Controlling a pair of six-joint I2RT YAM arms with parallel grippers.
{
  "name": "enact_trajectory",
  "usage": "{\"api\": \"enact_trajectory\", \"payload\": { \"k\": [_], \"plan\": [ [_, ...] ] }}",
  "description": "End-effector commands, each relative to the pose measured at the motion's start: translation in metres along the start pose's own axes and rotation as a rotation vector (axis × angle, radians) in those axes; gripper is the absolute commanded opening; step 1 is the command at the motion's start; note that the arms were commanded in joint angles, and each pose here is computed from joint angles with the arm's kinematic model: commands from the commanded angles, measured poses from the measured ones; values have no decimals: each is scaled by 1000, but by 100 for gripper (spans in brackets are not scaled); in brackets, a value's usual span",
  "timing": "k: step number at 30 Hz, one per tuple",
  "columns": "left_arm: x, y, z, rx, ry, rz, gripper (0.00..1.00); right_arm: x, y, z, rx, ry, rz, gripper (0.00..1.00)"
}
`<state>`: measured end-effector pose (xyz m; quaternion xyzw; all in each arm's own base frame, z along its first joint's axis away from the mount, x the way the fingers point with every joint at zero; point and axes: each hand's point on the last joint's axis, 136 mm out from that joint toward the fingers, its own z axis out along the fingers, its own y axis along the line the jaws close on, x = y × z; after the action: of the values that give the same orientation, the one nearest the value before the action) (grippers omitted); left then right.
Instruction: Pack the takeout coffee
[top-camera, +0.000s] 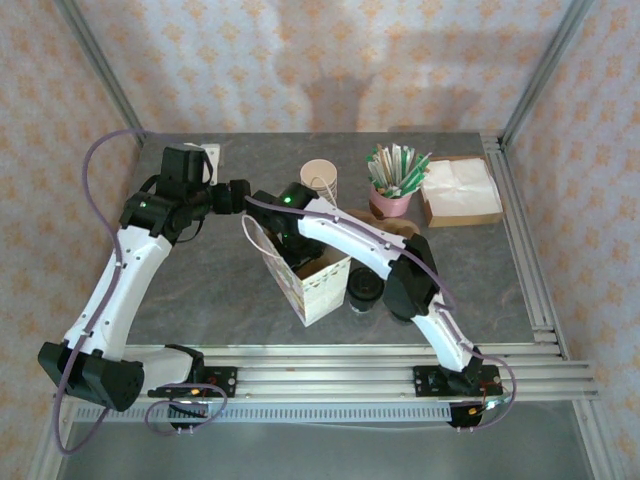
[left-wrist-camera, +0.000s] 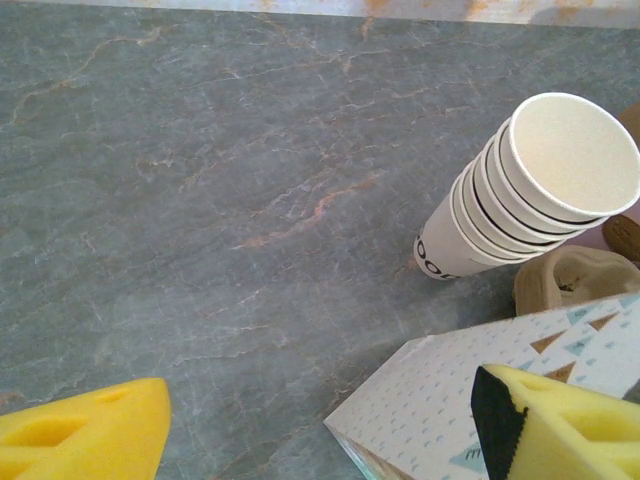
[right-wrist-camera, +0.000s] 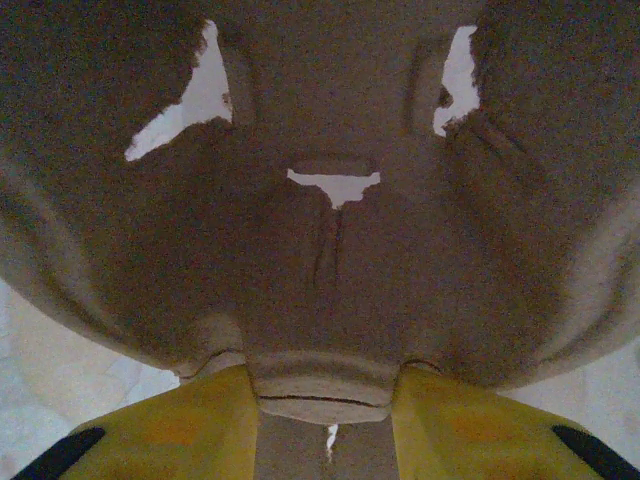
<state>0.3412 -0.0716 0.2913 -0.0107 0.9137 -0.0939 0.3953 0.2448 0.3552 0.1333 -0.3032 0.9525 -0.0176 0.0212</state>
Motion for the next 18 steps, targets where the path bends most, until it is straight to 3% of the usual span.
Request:
{"api": "enact_trajectory", "payload": {
  "k": [1, 18],
  "plan": [
    [1, -30, -11, 137, -14, 11, 80, -1, 0, 28, 20, 48, -19, 39],
    [10, -33, -8, 127, 9, 20, 80, -13, 5, 28, -17, -30, 31, 53]
  ]
}}
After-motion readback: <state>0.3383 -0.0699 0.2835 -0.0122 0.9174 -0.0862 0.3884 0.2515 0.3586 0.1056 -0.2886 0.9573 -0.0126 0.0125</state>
